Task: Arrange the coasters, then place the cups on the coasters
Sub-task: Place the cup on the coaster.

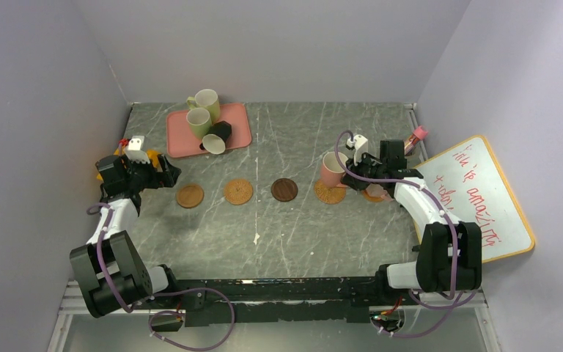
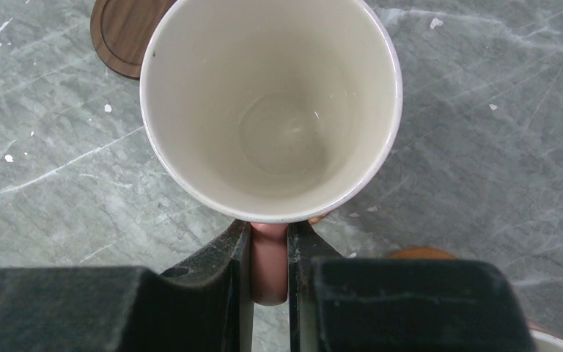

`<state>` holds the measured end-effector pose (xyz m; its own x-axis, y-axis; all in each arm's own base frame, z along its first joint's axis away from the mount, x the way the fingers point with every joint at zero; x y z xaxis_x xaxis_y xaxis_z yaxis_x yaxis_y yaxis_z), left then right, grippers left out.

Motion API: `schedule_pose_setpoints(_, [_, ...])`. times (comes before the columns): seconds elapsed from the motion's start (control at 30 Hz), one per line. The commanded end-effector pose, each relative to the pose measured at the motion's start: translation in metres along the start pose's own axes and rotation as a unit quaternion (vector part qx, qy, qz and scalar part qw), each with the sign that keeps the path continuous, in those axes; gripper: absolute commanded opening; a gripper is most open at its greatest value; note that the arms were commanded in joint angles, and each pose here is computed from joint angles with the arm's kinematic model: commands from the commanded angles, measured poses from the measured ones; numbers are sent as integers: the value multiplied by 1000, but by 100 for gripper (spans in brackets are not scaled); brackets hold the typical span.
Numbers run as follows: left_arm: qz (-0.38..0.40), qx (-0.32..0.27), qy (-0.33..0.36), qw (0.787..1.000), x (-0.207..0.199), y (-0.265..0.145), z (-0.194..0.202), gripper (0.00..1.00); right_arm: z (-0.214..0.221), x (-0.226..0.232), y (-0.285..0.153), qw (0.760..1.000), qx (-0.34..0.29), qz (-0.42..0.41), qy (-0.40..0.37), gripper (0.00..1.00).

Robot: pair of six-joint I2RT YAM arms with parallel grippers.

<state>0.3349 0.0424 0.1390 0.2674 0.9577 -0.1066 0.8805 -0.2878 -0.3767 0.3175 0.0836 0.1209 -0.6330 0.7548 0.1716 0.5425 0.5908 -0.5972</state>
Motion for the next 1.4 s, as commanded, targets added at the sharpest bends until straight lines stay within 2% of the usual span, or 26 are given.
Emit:
schedule_pose_setpoints(0.0, [6, -20, 15, 1000, 1, -1, -15, 96, -26, -1, -4, 998, -53, -6, -45, 2])
schedule_pose_setpoints(0.8, [8, -19, 15, 1000, 0, 0, -14, 96, -1, -6, 7, 998, -23, -8, -49, 2])
schedule_pose_setpoints(1.37, [11, -18, 13, 1000, 0, 0, -14, 96, 7, -6, 11, 998, -29, -5, -55, 5])
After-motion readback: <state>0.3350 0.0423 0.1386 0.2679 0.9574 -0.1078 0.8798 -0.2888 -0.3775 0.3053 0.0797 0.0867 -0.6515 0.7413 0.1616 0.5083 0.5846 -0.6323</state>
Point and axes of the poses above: each gripper's point midway between its finger pads, its own y axis out along the fingers, its own x axis along the line the jaws close on, z = x × y, the point moved 2 cm from there along -y, back along the fingers, and after that the axes turned 8 degrees about y, right-handed, at the moved point
